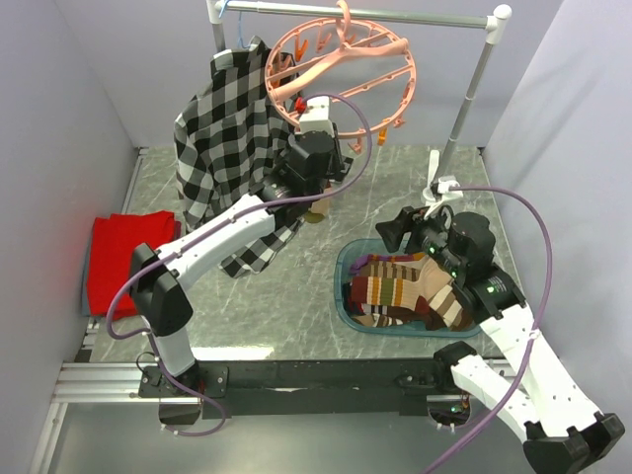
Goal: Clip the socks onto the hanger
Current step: Open the clamp at the hanger.
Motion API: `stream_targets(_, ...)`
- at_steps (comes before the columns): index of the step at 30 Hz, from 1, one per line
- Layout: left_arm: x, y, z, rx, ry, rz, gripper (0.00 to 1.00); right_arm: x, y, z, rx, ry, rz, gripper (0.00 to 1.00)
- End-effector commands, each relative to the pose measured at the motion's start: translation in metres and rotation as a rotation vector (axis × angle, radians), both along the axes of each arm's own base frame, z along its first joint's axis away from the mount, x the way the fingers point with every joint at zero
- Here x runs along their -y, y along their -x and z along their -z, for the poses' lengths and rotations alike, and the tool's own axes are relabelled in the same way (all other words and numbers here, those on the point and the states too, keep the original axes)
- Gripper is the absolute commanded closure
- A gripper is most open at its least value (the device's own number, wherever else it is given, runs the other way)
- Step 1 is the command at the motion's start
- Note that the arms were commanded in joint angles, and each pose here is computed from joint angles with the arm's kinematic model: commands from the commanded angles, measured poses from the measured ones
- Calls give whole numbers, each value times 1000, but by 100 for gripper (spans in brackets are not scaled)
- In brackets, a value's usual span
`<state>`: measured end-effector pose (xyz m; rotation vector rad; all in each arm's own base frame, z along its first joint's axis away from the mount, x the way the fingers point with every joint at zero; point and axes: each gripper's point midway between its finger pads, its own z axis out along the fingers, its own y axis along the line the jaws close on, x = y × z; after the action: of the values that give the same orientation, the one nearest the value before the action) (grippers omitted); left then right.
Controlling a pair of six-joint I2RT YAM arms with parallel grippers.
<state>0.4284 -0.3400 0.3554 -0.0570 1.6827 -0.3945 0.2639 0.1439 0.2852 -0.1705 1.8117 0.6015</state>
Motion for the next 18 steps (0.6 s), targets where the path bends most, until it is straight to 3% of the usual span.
stream_targets(1, -7, 5, -34, 27, 31, -4, 88, 0, 6, 26, -108, 45, -19, 26)
stream_targets(6, -7, 5, -35, 2, 5, 7, 91, -5, 7, 68, -288, 134, -19, 26)
stream_targets(11, -7, 5, -29, -30, -20, 21, 94, -20, 20, 114, -431, 314, -49, 29)
stream_targets(18, -5, 7, -26, -57, -26, 45, 98, -49, 34, 145, -470, 431, -195, 50)
